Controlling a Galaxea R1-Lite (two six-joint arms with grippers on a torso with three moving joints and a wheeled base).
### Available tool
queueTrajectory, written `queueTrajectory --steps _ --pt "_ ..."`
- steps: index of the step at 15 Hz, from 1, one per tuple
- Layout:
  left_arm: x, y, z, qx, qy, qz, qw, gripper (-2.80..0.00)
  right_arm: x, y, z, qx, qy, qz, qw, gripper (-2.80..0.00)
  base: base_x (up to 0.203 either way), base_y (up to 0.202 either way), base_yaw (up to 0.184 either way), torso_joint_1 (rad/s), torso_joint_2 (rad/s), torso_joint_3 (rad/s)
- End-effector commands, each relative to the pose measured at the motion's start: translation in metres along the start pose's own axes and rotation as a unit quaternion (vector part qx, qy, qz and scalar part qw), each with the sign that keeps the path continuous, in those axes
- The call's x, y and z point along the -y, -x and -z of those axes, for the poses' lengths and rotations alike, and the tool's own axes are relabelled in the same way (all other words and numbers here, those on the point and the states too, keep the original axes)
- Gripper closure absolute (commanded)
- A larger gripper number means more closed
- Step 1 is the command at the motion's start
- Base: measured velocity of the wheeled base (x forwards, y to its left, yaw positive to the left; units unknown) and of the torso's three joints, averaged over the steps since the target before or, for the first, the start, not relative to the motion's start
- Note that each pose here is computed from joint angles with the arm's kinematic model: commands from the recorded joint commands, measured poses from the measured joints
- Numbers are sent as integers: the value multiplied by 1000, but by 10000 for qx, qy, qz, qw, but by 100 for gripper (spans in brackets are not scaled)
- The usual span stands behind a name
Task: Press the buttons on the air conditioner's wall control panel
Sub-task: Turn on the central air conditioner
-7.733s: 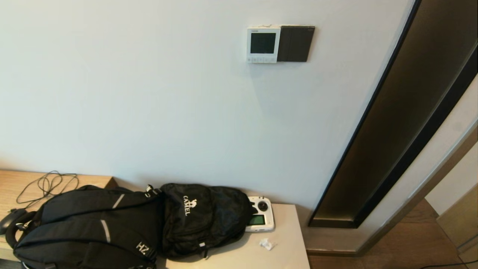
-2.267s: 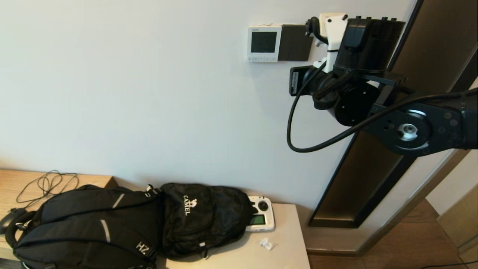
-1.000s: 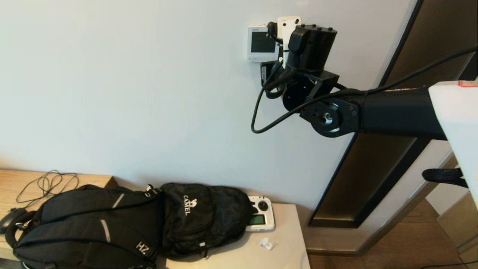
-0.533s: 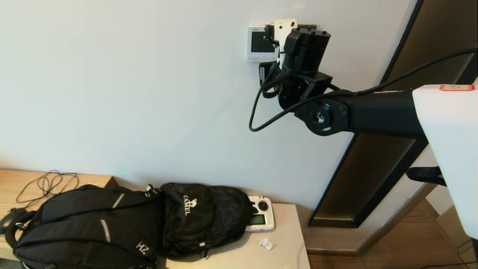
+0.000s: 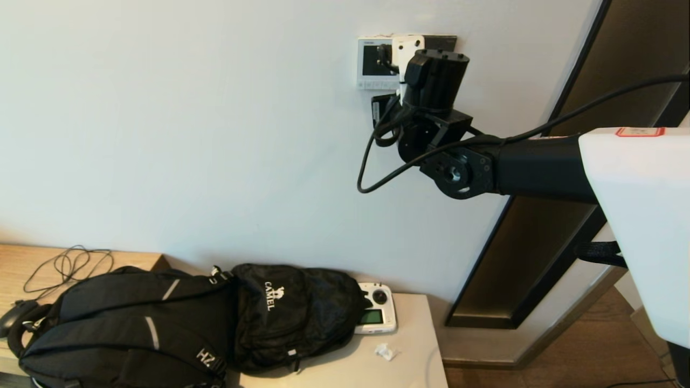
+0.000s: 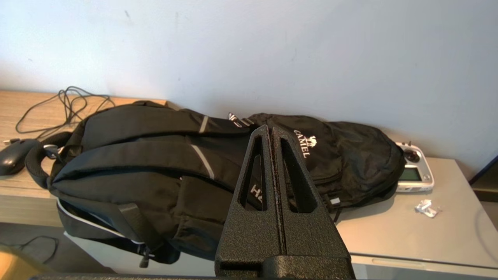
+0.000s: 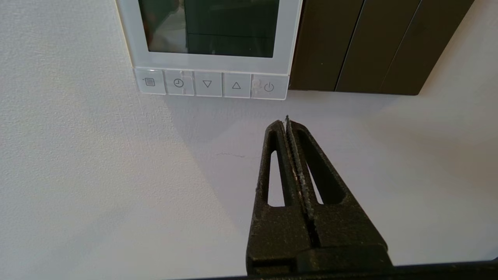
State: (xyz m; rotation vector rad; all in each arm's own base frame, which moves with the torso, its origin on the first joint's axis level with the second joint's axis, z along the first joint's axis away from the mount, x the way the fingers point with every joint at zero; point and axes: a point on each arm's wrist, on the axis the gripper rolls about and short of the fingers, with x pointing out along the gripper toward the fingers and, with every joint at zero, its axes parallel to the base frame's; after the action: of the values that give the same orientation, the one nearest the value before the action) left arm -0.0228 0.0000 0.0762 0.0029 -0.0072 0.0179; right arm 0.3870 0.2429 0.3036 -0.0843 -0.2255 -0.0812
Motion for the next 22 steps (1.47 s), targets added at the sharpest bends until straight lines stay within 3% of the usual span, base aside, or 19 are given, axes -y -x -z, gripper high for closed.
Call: queueTrajectory --steps 1,11,22 --pt "0 0 0 2 -1 -3 10000 0 2 1 -4 36 -6 15 10000 0 0 0 0 0 0 0" --pt "0 0 0 2 -8 -3 10000 0 11 -3 -6 108 -3 100 9999 0 0 0 0 0 0 0" --pt "0 0 0 2 -16 -9 10000 0 7 0 -9 102 -2 24 9999 0 0 0 0 0 0 0"
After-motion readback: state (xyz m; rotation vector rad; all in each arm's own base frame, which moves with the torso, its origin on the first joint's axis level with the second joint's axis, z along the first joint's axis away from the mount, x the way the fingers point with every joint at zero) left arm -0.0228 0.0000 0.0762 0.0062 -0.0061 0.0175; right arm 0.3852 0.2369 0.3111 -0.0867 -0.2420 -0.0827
